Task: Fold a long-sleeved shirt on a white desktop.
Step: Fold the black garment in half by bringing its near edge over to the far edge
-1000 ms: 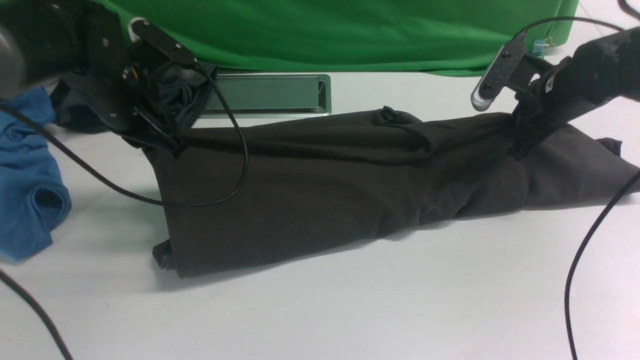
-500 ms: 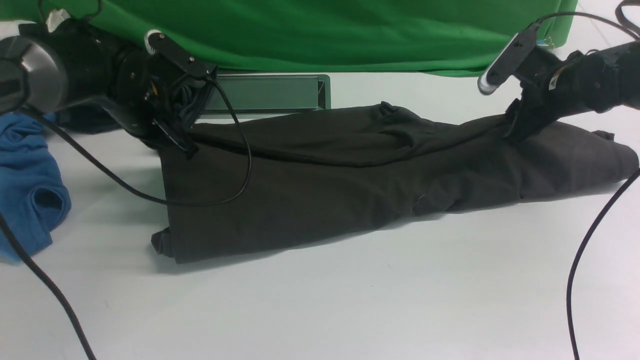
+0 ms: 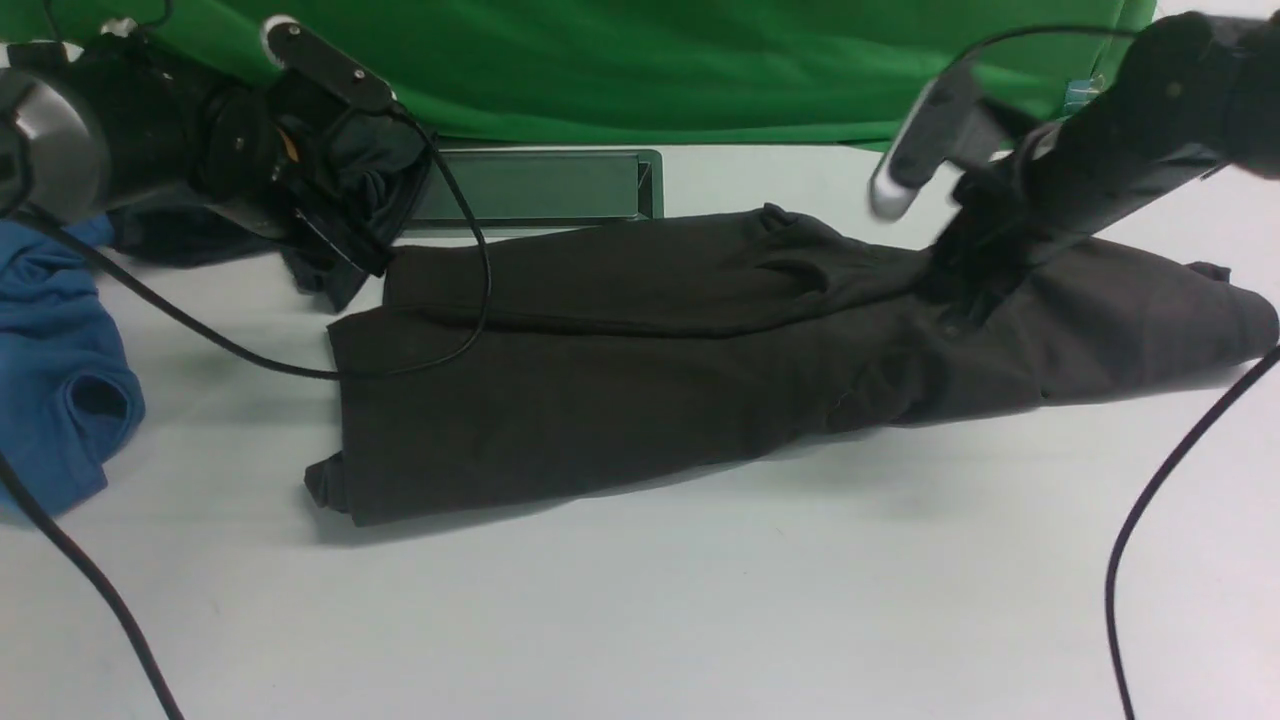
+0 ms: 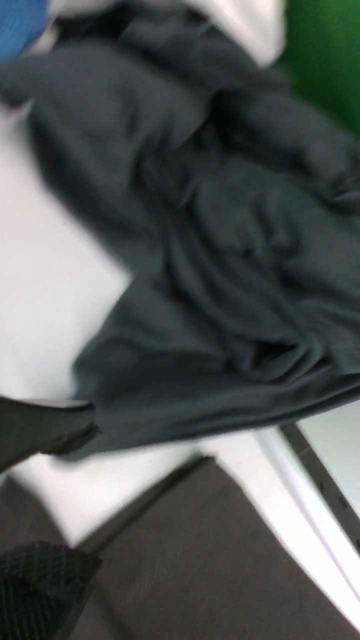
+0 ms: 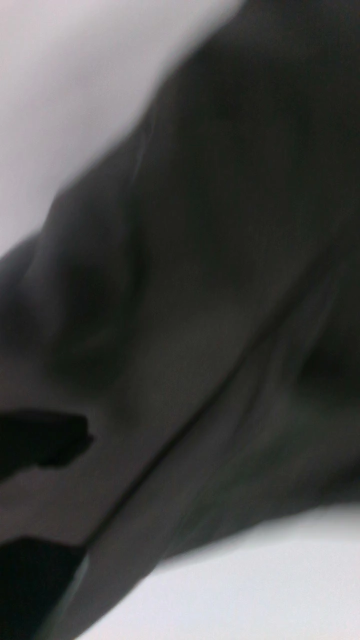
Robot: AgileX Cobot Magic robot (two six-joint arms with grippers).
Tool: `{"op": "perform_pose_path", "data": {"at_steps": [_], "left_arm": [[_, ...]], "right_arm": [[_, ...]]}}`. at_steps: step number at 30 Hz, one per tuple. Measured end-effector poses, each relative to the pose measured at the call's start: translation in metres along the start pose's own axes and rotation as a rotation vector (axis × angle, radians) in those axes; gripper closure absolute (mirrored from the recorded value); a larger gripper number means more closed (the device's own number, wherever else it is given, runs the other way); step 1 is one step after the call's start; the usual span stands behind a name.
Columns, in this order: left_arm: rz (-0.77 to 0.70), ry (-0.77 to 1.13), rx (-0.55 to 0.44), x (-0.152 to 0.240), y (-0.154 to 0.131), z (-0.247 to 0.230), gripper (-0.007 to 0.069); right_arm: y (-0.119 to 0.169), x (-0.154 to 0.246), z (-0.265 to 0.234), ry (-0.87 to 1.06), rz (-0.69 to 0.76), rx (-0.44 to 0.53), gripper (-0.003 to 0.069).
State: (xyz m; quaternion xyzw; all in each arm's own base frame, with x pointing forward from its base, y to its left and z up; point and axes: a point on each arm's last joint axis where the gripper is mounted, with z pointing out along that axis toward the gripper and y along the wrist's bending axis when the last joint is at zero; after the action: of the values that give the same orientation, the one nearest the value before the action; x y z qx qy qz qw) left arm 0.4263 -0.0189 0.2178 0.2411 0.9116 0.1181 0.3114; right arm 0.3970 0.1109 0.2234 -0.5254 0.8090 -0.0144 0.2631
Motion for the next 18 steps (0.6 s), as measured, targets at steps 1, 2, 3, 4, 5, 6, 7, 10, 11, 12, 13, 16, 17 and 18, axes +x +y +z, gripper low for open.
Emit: {"op": "perform_pose_path", "data": {"at_steps": [1, 2, 3, 4, 5, 6, 7, 10, 11, 12, 13, 16, 17, 18], "left_arm": [[-0.036, 0.006, 0.02, 0.0, -0.002, -0.004, 0.0344], [-0.086, 0.017, 0.066, -0.002, -0.007, -0.012, 0.0428], [-0.096, 0.03, 0.098, -0.003, -0.011, -0.018, 0.0479], [-0.098, 0.03, 0.123, -0.004, -0.015, -0.023, 0.0514], [-0.088, 0.02, 0.179, -0.008, -0.025, -0.035, 0.0569], [-0.082, 0.003, 0.225, -0.009, -0.038, -0.046, 0.0596], [-0.075, -0.011, 0.249, -0.008, -0.048, -0.054, 0.0605], [-0.051, -0.045, 0.283, -0.003, -0.07, -0.073, 0.0609], [-0.046, -0.052, 0.29, 0.001, -0.076, -0.077, 0.061], [-0.035, -0.062, 0.296, 0.007, -0.084, -0.082, 0.061], [-0.028, -0.066, 0.3, 0.012, -0.089, -0.085, 0.061], [-0.016, -0.064, 0.323, 0.031, -0.107, -0.092, 0.061], [-0.013, -0.065, 0.33, 0.034, -0.11, -0.095, 0.061], [-0.012, -0.065, 0.33, 0.035, -0.111, -0.095, 0.061]], "right_arm": [[0.002, -0.002, 0.003, -0.018, -0.027, -0.01, 0.0278], [0.002, -0.005, 0.008, -0.04, -0.073, 0.0, 0.0201], [0.0, -0.006, 0.011, -0.052, -0.09, 0.018, 0.0155], [0.0, -0.006, 0.013, -0.056, -0.104, 0.023, 0.014], [-0.002, -0.006, 0.02, -0.063, -0.135, 0.046, 0.0108], [-0.001, -0.005, 0.027, -0.062, -0.163, 0.049, 0.0098], [0.0, -0.005, 0.032, -0.06, -0.175, 0.046, 0.0099], [0.003, -0.005, 0.043, -0.063, -0.187, 0.041, 0.0102], [0.004, -0.006, 0.047, -0.07, -0.189, 0.039, 0.0103], [0.005, -0.006, 0.051, -0.079, -0.19, 0.038, 0.0103], [0.006, -0.007, 0.053, -0.086, -0.191, 0.032, 0.0103], [0.005, -0.011, 0.062, -0.113, -0.169, 0.014, 0.0103], [0.004, -0.012, 0.065, -0.118, -0.167, 0.013, 0.0104], [0.004, -0.012, 0.067, -0.119, -0.165, 0.01, 0.0106]]}}
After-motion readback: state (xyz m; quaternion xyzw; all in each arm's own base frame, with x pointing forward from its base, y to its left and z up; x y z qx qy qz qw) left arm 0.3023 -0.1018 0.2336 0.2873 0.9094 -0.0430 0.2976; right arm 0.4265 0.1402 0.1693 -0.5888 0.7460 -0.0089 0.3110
